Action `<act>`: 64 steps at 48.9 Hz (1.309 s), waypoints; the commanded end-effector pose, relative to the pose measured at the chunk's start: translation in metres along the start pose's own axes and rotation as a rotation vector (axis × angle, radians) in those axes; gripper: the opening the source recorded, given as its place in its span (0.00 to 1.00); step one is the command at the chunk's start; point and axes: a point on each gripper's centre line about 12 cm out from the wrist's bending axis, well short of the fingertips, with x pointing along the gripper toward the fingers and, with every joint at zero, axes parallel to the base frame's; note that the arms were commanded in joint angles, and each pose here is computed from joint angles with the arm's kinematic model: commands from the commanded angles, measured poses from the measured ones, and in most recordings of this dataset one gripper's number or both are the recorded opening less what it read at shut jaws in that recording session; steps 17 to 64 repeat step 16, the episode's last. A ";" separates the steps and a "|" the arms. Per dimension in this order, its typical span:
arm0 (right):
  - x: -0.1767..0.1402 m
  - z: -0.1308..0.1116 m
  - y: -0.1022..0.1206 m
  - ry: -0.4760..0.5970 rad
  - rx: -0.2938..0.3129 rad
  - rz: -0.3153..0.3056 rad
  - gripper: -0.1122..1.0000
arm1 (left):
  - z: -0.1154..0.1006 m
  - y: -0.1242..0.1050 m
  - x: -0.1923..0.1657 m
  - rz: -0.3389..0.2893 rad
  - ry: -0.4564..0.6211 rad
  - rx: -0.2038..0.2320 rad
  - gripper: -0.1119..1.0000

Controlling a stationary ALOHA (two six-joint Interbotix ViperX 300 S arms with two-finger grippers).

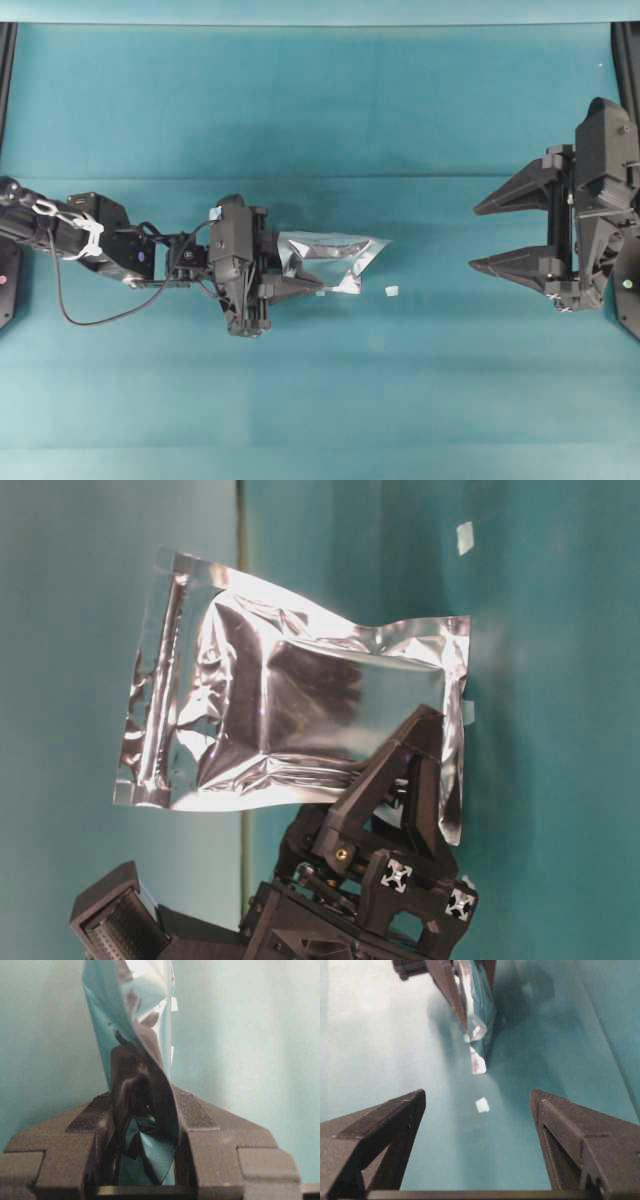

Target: Hand over the silver zip bag and make it stand upright.

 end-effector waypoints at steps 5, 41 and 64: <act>-0.001 0.003 0.001 -0.011 0.013 0.005 0.95 | 0.006 0.002 0.001 0.005 -0.019 -0.001 0.29; -0.001 0.003 0.001 -0.011 0.013 0.005 0.95 | 0.006 0.002 0.001 0.005 -0.019 -0.001 0.29; -0.001 0.003 0.001 -0.011 0.013 0.005 0.95 | 0.006 0.002 0.001 0.005 -0.019 -0.001 0.29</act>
